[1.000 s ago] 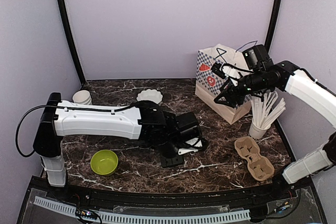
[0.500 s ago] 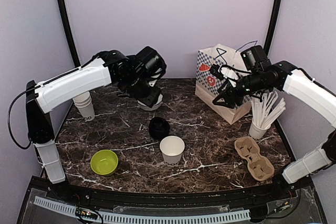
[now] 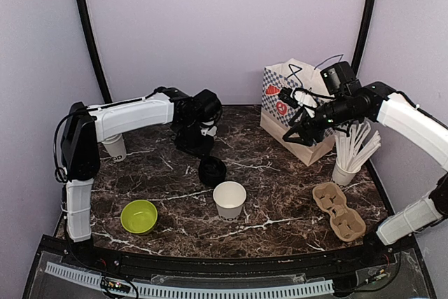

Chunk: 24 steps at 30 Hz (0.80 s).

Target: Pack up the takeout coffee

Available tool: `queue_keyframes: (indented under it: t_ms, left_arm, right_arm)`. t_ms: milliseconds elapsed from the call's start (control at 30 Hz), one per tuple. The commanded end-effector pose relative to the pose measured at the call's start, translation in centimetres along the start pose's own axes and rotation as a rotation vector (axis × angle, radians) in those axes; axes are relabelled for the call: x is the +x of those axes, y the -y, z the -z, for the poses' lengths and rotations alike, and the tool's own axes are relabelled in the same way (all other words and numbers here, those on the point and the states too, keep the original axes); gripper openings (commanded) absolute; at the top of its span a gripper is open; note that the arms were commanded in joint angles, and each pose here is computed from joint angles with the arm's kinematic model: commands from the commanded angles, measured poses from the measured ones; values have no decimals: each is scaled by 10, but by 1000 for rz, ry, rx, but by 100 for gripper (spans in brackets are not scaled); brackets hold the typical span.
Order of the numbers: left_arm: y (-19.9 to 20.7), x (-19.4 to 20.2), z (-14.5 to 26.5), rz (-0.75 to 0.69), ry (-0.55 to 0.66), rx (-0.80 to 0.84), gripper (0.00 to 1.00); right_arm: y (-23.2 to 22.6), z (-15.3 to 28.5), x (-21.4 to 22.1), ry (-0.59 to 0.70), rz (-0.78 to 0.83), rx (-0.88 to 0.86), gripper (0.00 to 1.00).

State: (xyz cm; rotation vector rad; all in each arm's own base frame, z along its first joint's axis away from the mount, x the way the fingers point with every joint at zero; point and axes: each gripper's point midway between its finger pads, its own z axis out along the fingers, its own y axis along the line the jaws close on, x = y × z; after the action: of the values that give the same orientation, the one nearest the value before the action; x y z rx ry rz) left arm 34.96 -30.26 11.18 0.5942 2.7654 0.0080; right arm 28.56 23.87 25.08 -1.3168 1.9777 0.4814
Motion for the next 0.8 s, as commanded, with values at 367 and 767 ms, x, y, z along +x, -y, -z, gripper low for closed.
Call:
queue_keyframes:
  t_ms: [367,767]
  left_arm:
    - [0,-1,-22,36,-33,13,42]
    - [5,0,-30,30,-53,32,32]
  right_arm:
    - [-6,7,0,23,18,-5,62]
    - [-6,8,4,19,22,5,62]
